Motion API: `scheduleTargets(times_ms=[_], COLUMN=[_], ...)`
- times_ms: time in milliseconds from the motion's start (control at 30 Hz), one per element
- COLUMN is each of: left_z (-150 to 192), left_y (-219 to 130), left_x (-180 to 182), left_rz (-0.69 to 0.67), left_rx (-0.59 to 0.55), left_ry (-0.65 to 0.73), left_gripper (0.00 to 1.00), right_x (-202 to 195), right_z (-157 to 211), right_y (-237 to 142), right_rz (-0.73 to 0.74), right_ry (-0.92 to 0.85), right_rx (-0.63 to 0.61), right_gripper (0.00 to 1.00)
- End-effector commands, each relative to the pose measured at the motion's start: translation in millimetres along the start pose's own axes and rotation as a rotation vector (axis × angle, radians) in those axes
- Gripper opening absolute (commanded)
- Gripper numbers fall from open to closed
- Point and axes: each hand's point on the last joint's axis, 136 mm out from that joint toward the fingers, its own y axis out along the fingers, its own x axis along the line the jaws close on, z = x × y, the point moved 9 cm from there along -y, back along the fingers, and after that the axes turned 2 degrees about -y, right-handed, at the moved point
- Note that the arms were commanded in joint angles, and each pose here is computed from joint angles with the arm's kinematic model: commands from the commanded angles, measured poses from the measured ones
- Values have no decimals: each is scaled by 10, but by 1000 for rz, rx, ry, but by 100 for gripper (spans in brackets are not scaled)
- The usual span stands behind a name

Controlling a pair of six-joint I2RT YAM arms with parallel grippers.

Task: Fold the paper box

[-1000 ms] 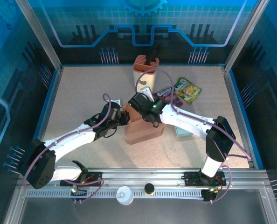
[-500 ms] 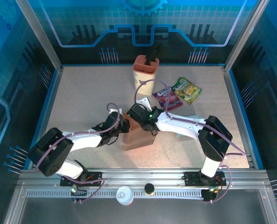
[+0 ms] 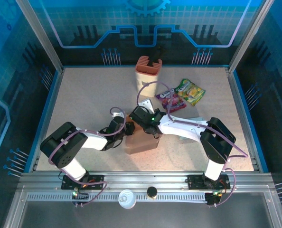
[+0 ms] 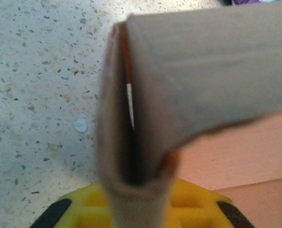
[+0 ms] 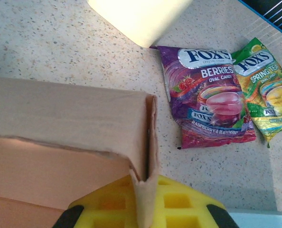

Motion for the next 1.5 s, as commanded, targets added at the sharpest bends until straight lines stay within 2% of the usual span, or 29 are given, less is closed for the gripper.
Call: scheduleTargets(times_ms=[0, 233, 467, 633, 667, 733, 833, 933, 1100, 1300, 1467], left_z=[72, 99, 139, 121, 107, 63, -4, -93, -210, -248, -254], left_y=[12, 18, 6, 6, 4, -7, -67, -152, -225, -230, -202], left_x=[115, 184, 244, 203, 175, 103, 22, -16, -52, 11, 28], left_rz=[-54, -141, -280, -242, -222, -184, -141, -92, -24, -58, -98], left_rx=[6, 13, 2, -8, -10, -6, -6, -18, 2, 18, 28], left_ry=[8, 4, -33, -33, -30, -10, 13, 20, 40, 46, 66], left_gripper=[12, 0, 0, 0, 2, 22, 38, 46, 51, 45, 25], right_x=[55, 47, 67, 74, 74, 78, 80, 80, 87, 70, 66], right_z=[63, 58, 62, 64, 65, 76, 88, 92, 90, 85, 79], right_y=[-18, -59, -95, -104, -97, -86, -69, -56, -33, -32, -31], right_rz=[-24, -21, -20, -22, -21, -19, -19, -20, -22, -24, -26], right_ry=[-23, -12, -6, -11, -12, -14, -12, -13, -15, -7, -3], right_rx=[13, 2, -6, -8, -7, -1, 6, 16, 26, 31, 32], right_gripper=[0, 0, 0, 0, 0, 0, 0, 0, 0, 0, 0])
